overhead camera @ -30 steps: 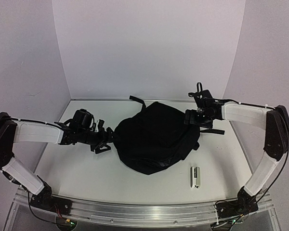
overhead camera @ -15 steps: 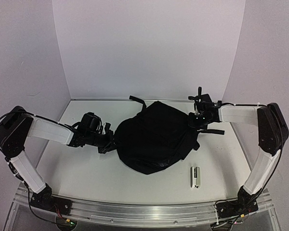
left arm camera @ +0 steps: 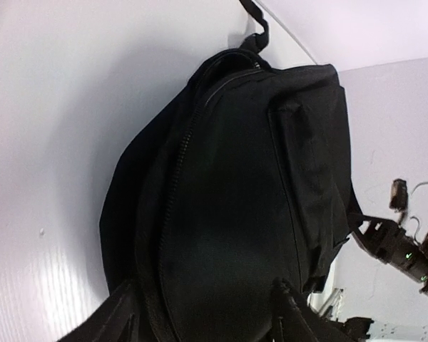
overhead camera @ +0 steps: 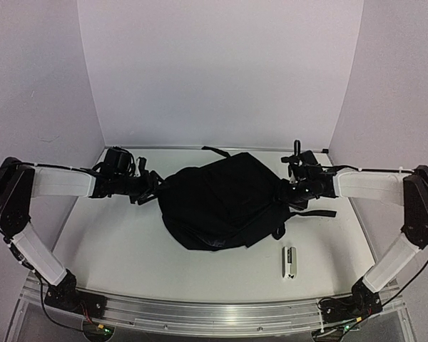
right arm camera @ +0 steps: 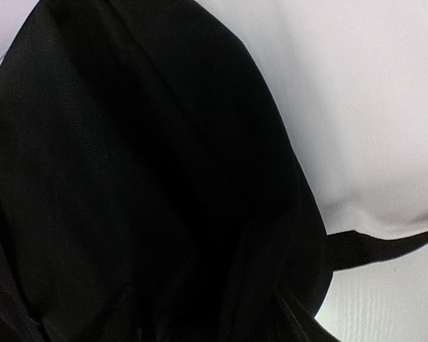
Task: Pack the student bag
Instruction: Adjust the student bag at the center of the board.
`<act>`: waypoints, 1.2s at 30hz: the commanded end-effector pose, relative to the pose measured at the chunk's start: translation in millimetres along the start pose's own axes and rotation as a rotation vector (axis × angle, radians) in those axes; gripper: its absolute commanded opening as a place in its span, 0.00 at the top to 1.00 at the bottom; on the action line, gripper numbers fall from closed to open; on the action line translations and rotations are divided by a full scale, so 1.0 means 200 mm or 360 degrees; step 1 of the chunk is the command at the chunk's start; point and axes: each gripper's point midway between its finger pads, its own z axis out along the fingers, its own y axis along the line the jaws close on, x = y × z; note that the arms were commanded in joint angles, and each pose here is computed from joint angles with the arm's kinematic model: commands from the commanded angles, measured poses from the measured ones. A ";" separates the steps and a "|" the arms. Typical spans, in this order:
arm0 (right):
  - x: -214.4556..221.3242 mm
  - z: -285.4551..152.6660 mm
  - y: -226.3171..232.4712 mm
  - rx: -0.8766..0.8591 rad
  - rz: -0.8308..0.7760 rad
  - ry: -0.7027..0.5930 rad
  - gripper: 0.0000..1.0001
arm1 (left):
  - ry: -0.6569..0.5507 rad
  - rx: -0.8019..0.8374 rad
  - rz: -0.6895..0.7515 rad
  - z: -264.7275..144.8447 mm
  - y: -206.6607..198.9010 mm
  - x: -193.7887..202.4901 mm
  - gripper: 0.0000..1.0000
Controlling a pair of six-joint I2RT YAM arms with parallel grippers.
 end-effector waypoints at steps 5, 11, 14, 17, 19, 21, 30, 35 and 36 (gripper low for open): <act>0.29 -0.25 0.20 -0.0109 0.0090 0.0070 0.26 | -0.0211 -0.0304 0.0705 -0.29 -0.22 0.03 0.24; 0.48 -0.33 0.34 -0.0164 0.0192 0.0077 0.33 | -0.0280 -0.0234 0.0711 -0.41 -0.27 0.05 0.22; 0.51 -0.33 0.32 -0.0119 0.0259 0.0043 0.30 | -0.0239 -0.0098 0.0753 -0.40 -0.33 0.11 0.22; 0.52 -0.31 0.23 -0.0029 0.0290 -0.0016 0.24 | -0.0209 -0.0110 0.0742 -0.37 -0.30 0.13 0.20; 0.51 -0.30 0.18 0.0031 0.0294 -0.0069 0.23 | -0.0212 -0.0242 0.0682 -0.36 -0.21 0.12 0.18; 0.50 -0.29 0.13 0.0073 0.0306 -0.0094 0.23 | -0.0211 -0.0319 0.0645 -0.35 -0.17 0.10 0.17; 0.38 -0.19 0.08 0.0223 0.0101 -0.0239 0.63 | -0.0207 -0.0233 0.0478 -0.34 -0.17 0.11 0.13; 0.20 -0.05 0.02 0.0330 -0.0011 -0.0255 0.96 | -0.0185 -0.0161 0.0442 -0.33 -0.20 0.13 0.13; 0.15 -0.02 -0.02 0.0357 -0.0021 -0.0256 0.99 | -0.0175 -0.0144 0.0440 -0.33 -0.21 0.14 0.13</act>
